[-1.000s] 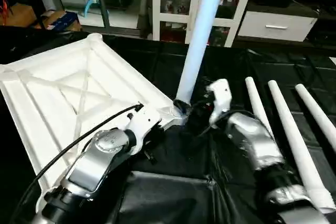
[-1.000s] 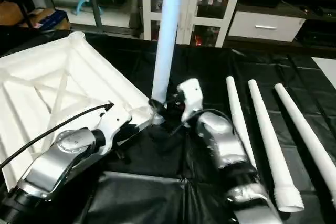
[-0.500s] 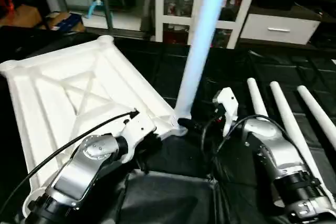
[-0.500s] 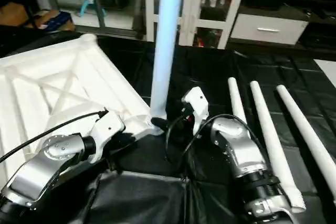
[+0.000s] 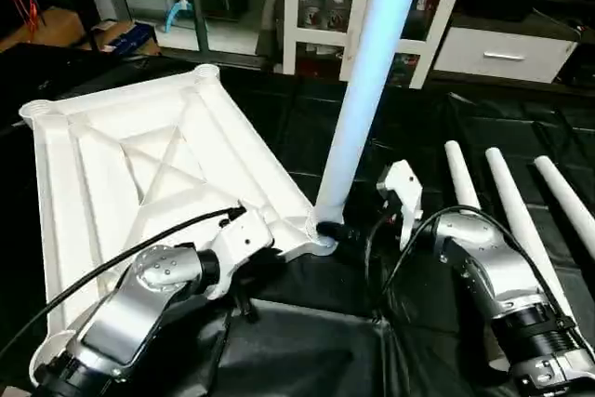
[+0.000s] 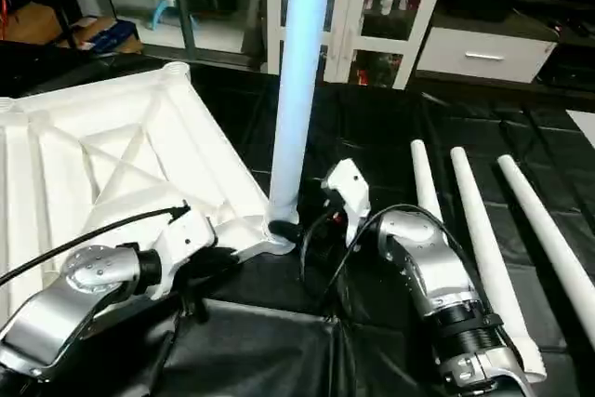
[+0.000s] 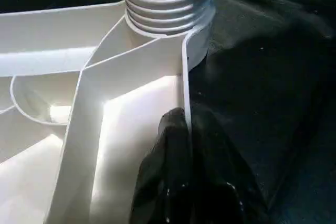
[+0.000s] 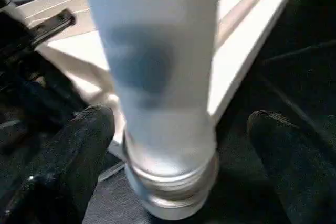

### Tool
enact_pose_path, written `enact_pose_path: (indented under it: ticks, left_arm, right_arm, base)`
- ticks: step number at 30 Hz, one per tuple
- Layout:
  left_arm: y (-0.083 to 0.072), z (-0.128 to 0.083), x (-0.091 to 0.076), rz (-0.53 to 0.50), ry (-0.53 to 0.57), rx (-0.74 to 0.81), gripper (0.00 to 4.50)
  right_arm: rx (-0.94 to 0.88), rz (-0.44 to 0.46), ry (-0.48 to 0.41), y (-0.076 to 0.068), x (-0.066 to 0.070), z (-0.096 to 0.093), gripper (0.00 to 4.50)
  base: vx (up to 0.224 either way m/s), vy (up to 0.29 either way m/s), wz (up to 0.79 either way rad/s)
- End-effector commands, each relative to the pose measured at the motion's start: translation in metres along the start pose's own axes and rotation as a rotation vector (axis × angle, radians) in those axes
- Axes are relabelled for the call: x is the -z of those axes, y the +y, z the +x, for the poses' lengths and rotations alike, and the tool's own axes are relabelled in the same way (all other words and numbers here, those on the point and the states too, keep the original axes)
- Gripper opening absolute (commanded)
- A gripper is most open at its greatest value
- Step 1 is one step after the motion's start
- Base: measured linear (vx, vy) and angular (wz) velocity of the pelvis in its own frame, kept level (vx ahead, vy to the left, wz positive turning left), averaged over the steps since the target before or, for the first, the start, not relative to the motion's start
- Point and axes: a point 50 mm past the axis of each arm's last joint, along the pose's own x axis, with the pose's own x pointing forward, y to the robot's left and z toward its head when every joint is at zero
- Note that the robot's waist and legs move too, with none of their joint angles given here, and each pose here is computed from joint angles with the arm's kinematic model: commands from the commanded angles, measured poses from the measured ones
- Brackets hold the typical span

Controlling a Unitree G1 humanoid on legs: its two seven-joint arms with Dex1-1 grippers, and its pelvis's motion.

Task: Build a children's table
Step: Insert table leg to table base

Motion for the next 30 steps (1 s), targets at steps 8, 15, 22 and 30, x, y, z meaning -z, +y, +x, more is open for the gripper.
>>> enact_pose_path:
  ticks: [8,15,22,30]
  left_arm:
    - [-0.0109,0.0032,-0.0026,0.017,-0.014,0.084,0.0]
    - [-0.0107,0.0021,-0.0014,0.014,-0.007,0.082,0.0]
    - [-0.0114,0.0011,-0.0005,0.01,-0.002,0.09,0.0]
    - [-0.0119,0.0006,0.0004,0.005,0.004,0.1,0.0]
  right_arm:
    - [-0.039,0.009,0.043,-0.0016,0.0045,0.006,4.44]
    - [-0.055,0.028,0.043,-0.002,0.0065,0.0065,3.8]
    - [-0.058,0.056,0.03,-0.0015,0.0083,0.0066,3.29]
    - [-0.046,0.095,0.01,0.0012,0.0133,0.0077,2.75]
  base:
    - [0.0,0.0,0.0]
    - [0.0,0.0,0.0]
    - [0.0,0.0,0.0]
    - [0.0,0.0,0.0]
